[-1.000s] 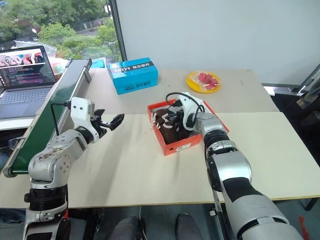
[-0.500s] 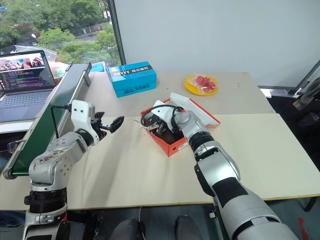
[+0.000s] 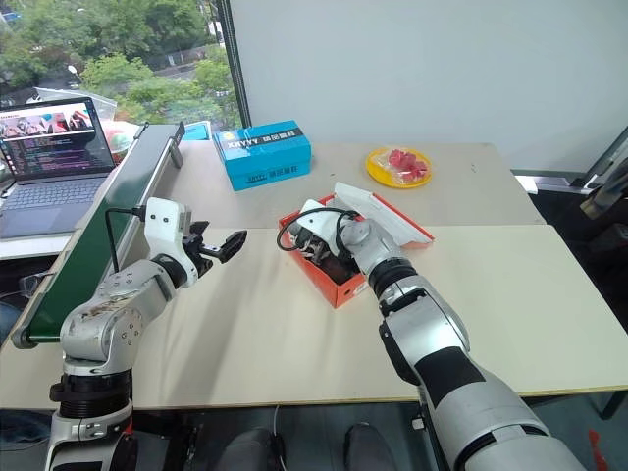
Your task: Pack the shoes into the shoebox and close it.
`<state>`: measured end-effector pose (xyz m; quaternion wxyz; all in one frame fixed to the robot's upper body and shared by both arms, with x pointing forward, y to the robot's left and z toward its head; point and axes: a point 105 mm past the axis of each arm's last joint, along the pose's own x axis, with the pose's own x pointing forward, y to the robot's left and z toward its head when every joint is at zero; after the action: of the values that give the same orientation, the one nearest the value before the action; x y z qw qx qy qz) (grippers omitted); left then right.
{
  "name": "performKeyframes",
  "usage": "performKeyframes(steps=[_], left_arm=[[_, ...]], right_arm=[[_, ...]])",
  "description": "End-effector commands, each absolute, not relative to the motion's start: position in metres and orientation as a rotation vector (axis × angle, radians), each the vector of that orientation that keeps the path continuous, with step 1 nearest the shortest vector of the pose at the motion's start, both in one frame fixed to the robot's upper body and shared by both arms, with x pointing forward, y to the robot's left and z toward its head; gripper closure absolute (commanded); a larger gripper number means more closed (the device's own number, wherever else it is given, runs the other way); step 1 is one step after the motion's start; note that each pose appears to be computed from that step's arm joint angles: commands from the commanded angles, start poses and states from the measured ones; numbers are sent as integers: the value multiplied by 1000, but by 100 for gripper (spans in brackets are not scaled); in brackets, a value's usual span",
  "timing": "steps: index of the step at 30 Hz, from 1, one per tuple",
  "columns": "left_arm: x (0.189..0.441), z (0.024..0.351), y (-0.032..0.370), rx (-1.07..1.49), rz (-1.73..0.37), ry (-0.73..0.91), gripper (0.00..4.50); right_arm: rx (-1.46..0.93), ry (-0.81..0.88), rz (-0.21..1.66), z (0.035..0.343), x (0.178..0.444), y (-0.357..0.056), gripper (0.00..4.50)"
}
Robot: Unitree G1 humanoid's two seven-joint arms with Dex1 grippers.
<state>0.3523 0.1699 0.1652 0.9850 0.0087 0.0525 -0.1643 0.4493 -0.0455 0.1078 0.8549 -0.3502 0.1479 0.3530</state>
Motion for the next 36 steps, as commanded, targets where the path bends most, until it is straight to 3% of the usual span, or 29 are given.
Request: performKeyframes(steps=[1,9,13,17,22,25,27,32,36], left_arm=[[350,182,165,46,-351,42,0],[351,183,162,48,-362,44,0],[350,182,159,63,-392,54,0],[349,180,151,125,-488,83,0],[347,178,138,195,-622,108,0],[347,177,126,246,-723,124,0],[348,179,118,257,-774,122,0],[355,178,109,274,-829,120,0],[361,182,103,283,-845,106,0]], right_arm=[[-648,412,629,87,451,-77,266],[-453,237,593,151,468,-75,6],[-293,185,665,191,465,-77,6],[-152,161,728,225,443,-95,6],[-145,198,666,223,417,-130,6],[-140,252,525,208,405,-169,75],[-138,287,437,194,394,-190,147],[-127,357,310,162,367,-212,319],[-108,383,199,143,360,-224,448]])
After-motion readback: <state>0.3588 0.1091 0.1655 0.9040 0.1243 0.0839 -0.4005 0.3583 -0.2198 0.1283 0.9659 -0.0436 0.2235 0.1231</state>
